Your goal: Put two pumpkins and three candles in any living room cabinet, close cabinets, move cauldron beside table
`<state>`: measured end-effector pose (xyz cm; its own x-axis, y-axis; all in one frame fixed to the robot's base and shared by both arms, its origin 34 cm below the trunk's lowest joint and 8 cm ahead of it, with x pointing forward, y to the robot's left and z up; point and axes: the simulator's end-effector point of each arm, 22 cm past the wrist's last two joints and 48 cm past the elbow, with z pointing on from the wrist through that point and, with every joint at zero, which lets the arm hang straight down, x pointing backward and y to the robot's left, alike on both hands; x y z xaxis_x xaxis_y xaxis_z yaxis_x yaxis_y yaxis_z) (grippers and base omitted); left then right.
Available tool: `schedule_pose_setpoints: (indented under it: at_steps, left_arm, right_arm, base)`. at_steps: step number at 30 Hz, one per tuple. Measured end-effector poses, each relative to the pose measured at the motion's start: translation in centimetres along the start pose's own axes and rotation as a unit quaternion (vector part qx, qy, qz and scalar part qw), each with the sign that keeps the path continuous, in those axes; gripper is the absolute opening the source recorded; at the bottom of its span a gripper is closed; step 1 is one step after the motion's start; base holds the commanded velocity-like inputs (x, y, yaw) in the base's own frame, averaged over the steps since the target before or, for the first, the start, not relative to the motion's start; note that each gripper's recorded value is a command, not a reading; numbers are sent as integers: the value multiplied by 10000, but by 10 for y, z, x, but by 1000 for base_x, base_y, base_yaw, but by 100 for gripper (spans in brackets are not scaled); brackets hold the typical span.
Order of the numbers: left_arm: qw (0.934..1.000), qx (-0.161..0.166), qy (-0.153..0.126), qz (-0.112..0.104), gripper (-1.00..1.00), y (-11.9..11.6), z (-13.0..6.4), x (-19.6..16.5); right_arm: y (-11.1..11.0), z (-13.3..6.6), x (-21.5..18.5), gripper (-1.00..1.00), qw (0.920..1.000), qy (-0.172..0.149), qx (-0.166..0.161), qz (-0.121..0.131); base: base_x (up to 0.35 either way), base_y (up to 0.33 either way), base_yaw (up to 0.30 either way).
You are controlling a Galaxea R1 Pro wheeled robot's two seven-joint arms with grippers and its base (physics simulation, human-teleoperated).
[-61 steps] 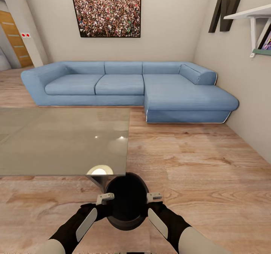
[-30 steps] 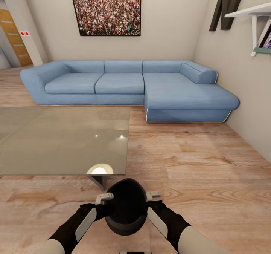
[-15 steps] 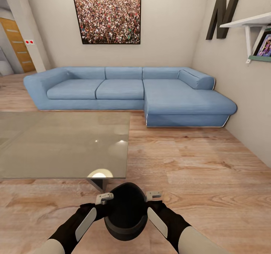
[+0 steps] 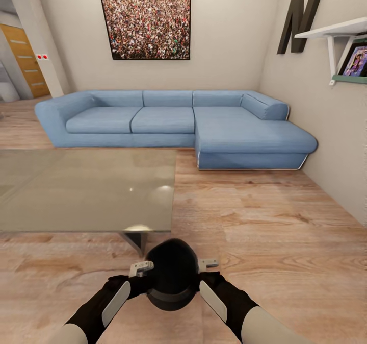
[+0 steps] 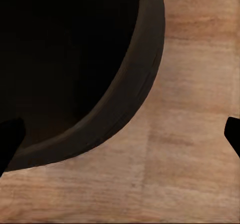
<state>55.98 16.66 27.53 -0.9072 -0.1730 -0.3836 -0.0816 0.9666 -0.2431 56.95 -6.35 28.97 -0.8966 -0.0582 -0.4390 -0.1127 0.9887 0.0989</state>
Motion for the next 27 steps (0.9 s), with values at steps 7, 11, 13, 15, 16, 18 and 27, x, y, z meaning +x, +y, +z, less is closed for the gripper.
schedule_pose_setpoints:
  at_steps: [7,11,13,15,16,18,27]
  left_arm:
    - [10000,8,-6,-3,100,-1,0,0]
    - [10000,5,-9,-4,100,0,0,0]
    - [10000,10,-29,0,100,-1,-2,-2]
    - [10000,21,-64,8,100,-3,-5,-5]
    - [10000,25,-83,11,100,-3,-6,-7]
    - [9999,28,-100,13,100,-5,-9,-10]
    - [9999,-3,-134,-83,100,-5,-28,-29]
  right_arm:
    - [0,0,0,100,10000,-2,0,0]
    - [0,0,0,100,10000,-3,0,0]
    - [0,-2,-2,100,10000,-23,1,-4]
    - [0,-5,-5,100,10000,-64,4,-9]
    - [0,-6,-7,100,10000,-84,5,-12]
    - [1,-10,-10,100,9999,-104,6,-15]
    - [2,-25,-21,100,10000,-31,-16,15]
  base:
    - [-146,0,0]
    - [-13,0,0]
    - [-3,0,0]
    - [-1,0,0]
    - [0,0,0]
    - [0,0,0]
    - [0,0,0]
